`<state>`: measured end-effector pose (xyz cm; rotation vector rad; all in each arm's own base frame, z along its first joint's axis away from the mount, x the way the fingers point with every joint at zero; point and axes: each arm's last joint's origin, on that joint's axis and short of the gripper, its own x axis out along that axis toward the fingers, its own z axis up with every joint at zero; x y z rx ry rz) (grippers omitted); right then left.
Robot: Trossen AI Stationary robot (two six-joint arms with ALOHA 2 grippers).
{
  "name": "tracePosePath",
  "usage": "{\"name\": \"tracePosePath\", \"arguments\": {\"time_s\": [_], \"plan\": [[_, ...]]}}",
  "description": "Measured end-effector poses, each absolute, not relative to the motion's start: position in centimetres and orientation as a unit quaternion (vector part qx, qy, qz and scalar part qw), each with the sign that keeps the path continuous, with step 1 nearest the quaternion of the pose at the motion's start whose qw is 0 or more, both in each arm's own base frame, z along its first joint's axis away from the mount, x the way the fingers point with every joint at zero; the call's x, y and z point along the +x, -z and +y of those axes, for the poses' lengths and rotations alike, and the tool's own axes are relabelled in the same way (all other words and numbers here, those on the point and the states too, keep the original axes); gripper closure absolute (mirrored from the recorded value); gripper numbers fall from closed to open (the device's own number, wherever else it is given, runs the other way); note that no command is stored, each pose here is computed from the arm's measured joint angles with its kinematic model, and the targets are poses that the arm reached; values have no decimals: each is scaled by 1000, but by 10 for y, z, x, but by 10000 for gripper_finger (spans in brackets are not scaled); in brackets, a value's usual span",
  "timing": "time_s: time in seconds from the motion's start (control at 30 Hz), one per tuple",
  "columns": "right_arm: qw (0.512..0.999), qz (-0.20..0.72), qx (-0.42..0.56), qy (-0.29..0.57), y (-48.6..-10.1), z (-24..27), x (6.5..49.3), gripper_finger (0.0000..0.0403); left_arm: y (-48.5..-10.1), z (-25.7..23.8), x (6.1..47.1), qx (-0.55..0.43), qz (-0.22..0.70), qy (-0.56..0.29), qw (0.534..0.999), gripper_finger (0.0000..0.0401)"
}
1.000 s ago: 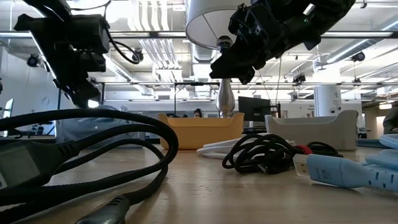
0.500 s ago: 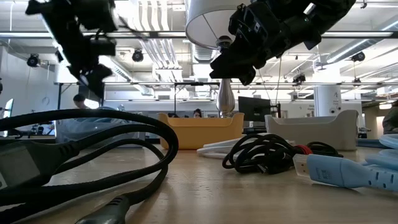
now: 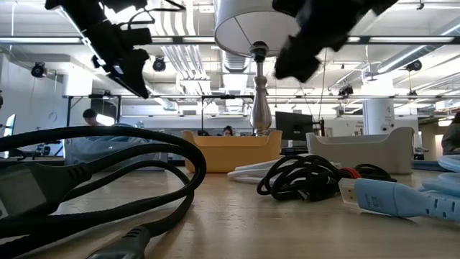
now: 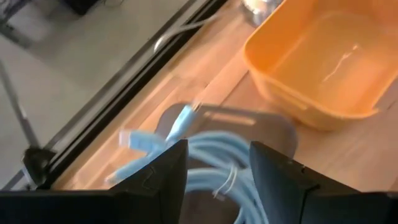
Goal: Sort HDMI cables
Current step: Put the blue HDMI cable into the black bin
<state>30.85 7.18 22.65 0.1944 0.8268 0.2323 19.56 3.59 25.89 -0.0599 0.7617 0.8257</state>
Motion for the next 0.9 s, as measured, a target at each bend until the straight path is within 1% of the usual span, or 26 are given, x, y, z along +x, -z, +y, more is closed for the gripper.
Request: {"name": "tracePosePath", "arguments": {"time_s": [0.17, 0.43, 0.67, 0.9], "plan": [[857, 489, 134, -92, -223, 91, 292, 238, -257, 36, 197, -18, 356, -386, 851, 224], [816, 539, 199, -55, -202, 112, 272, 238, -252, 36, 196, -16, 362, -386, 848, 224], [804, 557, 207, -17, -186, 115, 261, 239, -248, 36, 195, -18, 366, -388, 846, 224], [797, 570, 200, -11, -174, 114, 253, 239, -241, 36, 194, -23, 370, -391, 843, 224]]}}
